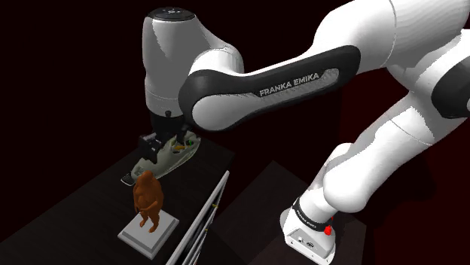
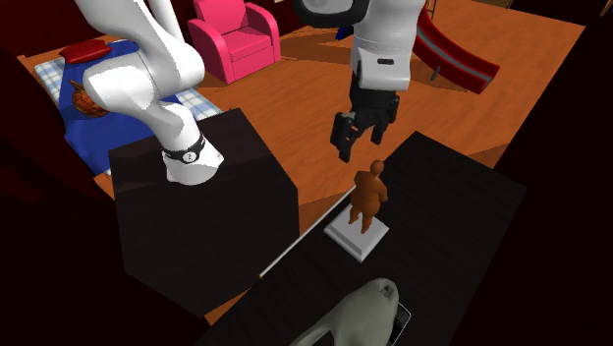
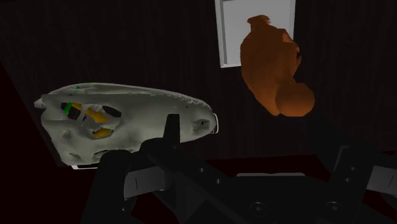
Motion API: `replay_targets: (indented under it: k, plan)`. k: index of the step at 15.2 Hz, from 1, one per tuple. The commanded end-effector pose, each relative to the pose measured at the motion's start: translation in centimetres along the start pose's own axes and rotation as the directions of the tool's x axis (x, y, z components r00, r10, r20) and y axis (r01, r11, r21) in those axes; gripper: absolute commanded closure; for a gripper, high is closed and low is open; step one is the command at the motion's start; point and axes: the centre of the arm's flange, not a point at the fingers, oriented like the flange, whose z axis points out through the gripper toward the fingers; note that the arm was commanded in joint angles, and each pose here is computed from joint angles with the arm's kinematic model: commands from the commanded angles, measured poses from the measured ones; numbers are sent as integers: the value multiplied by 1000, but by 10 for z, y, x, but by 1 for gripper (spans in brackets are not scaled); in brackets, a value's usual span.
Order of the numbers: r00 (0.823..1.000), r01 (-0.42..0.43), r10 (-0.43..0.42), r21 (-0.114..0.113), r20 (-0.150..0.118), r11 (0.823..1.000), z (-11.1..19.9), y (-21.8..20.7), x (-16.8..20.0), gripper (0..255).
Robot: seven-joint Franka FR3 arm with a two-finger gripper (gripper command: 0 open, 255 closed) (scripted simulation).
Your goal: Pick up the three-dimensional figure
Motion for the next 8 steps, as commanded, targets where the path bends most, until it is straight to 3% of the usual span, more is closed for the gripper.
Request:
replay_targets:
  k: [1,4,8]
  plan:
    - [1000,6,-6,-6,8,1000,14,-25,5,0]
    - [1000,18,-17,-17,20,1000,34,-60,13,0]
    - [1000,18,-18,-17,21,1000,51,-64,12,0]
